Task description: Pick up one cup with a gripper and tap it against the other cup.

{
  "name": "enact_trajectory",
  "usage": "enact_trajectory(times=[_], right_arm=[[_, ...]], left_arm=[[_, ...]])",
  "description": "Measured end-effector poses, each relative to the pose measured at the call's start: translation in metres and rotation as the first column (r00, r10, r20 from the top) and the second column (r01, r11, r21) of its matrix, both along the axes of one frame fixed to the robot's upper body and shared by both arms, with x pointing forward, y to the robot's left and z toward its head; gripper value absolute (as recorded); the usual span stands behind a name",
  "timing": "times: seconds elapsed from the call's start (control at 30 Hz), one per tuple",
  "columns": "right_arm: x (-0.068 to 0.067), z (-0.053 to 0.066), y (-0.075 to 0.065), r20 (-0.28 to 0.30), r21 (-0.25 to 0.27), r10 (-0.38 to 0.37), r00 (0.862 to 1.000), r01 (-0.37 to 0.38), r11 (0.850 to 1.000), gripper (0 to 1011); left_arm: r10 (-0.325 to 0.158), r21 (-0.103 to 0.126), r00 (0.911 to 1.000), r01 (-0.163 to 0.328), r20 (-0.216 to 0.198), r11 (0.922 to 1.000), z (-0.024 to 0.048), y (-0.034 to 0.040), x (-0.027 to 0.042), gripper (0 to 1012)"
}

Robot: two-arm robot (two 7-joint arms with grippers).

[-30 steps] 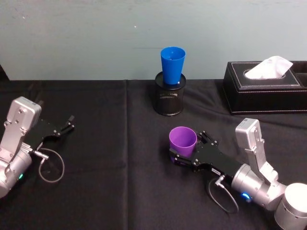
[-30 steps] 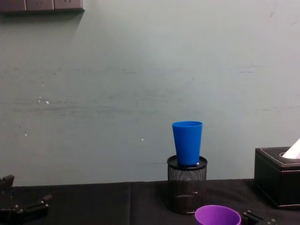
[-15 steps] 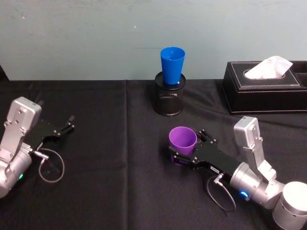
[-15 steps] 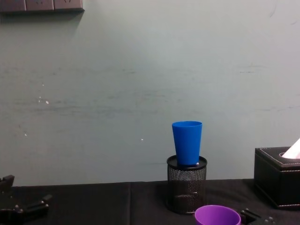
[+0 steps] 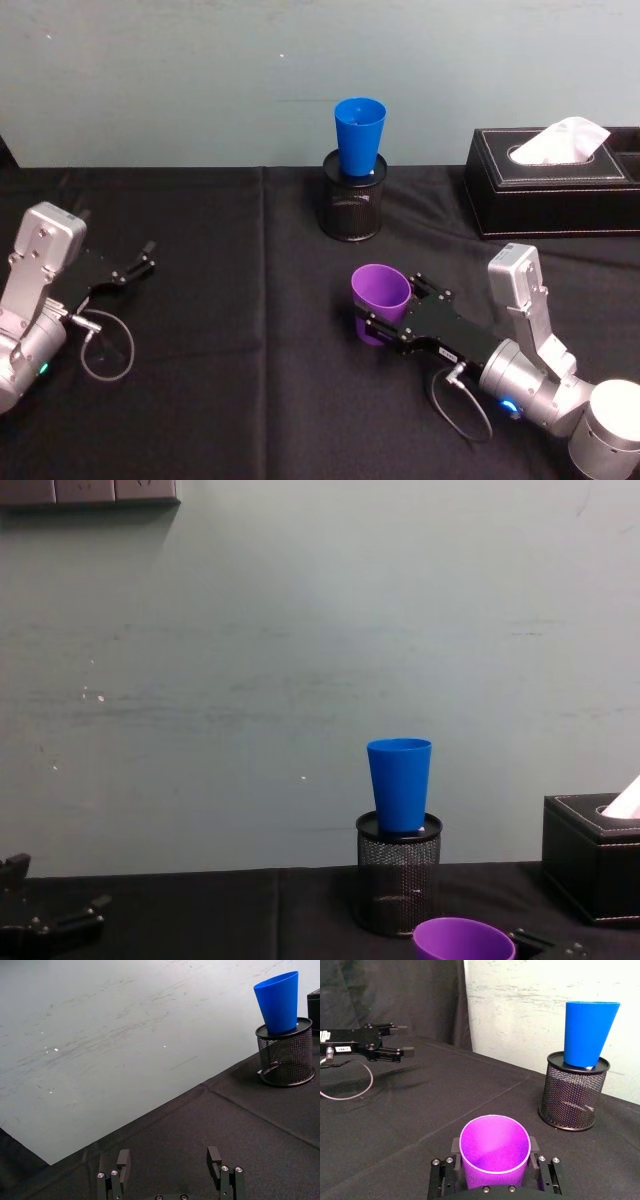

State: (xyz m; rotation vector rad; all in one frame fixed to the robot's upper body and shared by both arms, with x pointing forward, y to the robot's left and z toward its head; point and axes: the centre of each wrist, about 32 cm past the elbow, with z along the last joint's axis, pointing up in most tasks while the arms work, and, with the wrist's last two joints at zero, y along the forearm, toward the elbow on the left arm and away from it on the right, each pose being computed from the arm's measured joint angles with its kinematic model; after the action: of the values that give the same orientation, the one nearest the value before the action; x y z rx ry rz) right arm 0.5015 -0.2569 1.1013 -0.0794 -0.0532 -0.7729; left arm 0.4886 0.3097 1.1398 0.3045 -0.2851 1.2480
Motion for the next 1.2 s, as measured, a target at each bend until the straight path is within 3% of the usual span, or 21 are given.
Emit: enact_trajectory(times=[0.13, 0.3, 0.5, 0.57, 0.73, 1.0, 1.2], right_arm=[[0.0, 0.001, 0.0, 0.003, 0.001, 0.001, 1.0, -0.001, 1.0, 750], [-0.002, 0.019, 0.0, 0.017, -0.01, 0.009, 1.0, -0.009, 1.0, 733], [-0.003, 0.055, -0.004, 0.019, -0.032, 0.01, 1.0, -0.009, 0.999, 726], [-0.003, 0.072, -0.006, 0.007, -0.033, 0.006, 1.0, -0.006, 0.999, 726], [-0.002, 0.095, -0.01, -0.003, -0.027, 0.0, 1.0, 0.0, 1.0, 726], [0.0, 0.115, -0.01, 0.009, -0.018, 0.009, 1.0, -0.009, 1.0, 726], [0.0, 0.118, -0.009, 0.009, -0.013, 0.011, 1.0, -0.01, 1.0, 726]], left_arm=[[0.0, 0.0, 1.0, 0.0, 0.0, 1.0, 0.0, 0.0, 0.0, 1000], [0.0, 0.0, 1.0, 0.0, 0.0, 1.0, 0.0, 0.0, 0.0, 1000], [0.0, 0.0, 1.0, 0.0, 0.0, 1.0, 0.0, 0.0, 0.0, 1000], [0.0, 0.0, 1.0, 0.0, 0.0, 1.0, 0.0, 0.0, 0.0, 1000], [0.0, 0.0, 1.0, 0.0, 0.0, 1.0, 0.0, 0.0, 0.0, 1000], [0.0, 0.0, 1.0, 0.0, 0.0, 1.0, 0.0, 0.0, 0.0, 1000], [0.0, 0.0, 1.0, 0.0, 0.0, 1.0, 0.0, 0.0, 0.0, 1000]])
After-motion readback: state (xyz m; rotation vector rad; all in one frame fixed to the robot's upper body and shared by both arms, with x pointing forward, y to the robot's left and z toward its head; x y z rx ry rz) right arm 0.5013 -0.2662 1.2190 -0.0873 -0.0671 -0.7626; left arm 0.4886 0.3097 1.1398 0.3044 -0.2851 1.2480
